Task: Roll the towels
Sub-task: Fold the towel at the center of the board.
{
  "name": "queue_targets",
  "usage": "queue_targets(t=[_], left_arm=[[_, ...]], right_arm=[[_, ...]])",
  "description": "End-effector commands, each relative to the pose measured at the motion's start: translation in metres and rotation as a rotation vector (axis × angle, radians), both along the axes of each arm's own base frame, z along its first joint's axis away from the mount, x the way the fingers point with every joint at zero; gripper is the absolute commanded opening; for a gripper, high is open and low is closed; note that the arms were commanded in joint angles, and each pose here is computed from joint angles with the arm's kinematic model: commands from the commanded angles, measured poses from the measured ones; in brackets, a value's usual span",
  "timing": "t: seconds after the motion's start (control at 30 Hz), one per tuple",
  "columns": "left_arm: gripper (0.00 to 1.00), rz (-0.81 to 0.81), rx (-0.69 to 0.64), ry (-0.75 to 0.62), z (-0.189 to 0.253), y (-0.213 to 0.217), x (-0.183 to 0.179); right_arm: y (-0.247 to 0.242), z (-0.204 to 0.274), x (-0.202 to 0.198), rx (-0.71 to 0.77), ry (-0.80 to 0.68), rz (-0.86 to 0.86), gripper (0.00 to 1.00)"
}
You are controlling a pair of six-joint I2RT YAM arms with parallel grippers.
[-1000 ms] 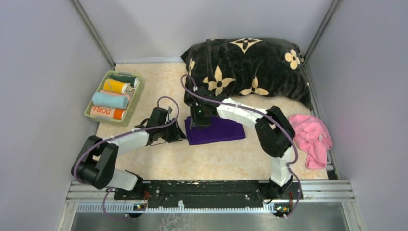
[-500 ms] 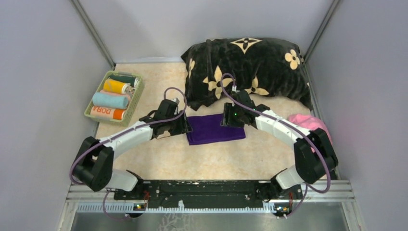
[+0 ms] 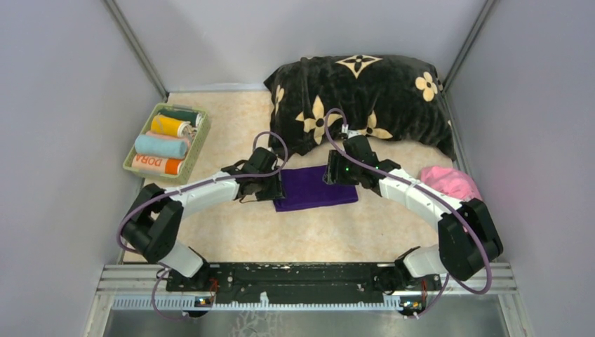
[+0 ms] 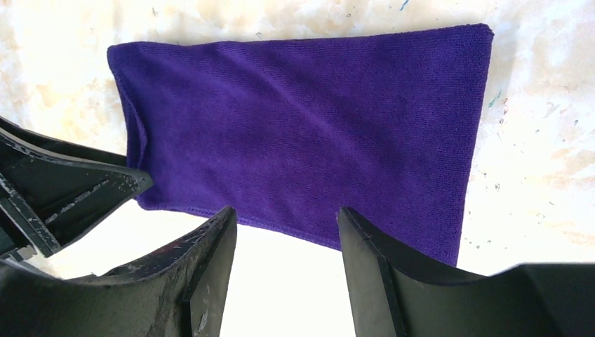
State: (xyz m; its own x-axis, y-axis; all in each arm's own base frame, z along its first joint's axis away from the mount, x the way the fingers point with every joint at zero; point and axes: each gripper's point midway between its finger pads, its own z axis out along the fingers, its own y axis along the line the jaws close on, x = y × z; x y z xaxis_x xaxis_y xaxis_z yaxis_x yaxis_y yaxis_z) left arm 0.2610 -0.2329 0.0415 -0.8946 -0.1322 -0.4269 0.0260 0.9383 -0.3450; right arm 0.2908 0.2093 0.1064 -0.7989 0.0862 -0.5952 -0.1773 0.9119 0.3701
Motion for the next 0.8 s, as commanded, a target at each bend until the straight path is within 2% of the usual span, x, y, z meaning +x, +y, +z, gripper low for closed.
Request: queue_targets(t=[0.0,0.17,0.47,0.77], left_arm=[[0.51,0.013,0.031,-0.021,0.006,-0.008,0.008],[0.46,0.002,0.071,0.021,-0.007,-0.007,-0.001],[0.18,0.046,0.080,0.057,-0.015,0.013,-0.026],[0.17,0.095,0.061,0.100,-0.027,0.028,-0.047]], right_arm=[[-0.003,0.016,0.010,0.018,-0.084,-0.001,0.56],[-0.008,0.015,0.010,0.020,-0.086,-0.012,0.56],[-0.010,0.015,0.011,0.025,-0.093,-0.012,0.56],[-0.006,-0.003,0.003,0.059,-0.050,0.018,0.56]])
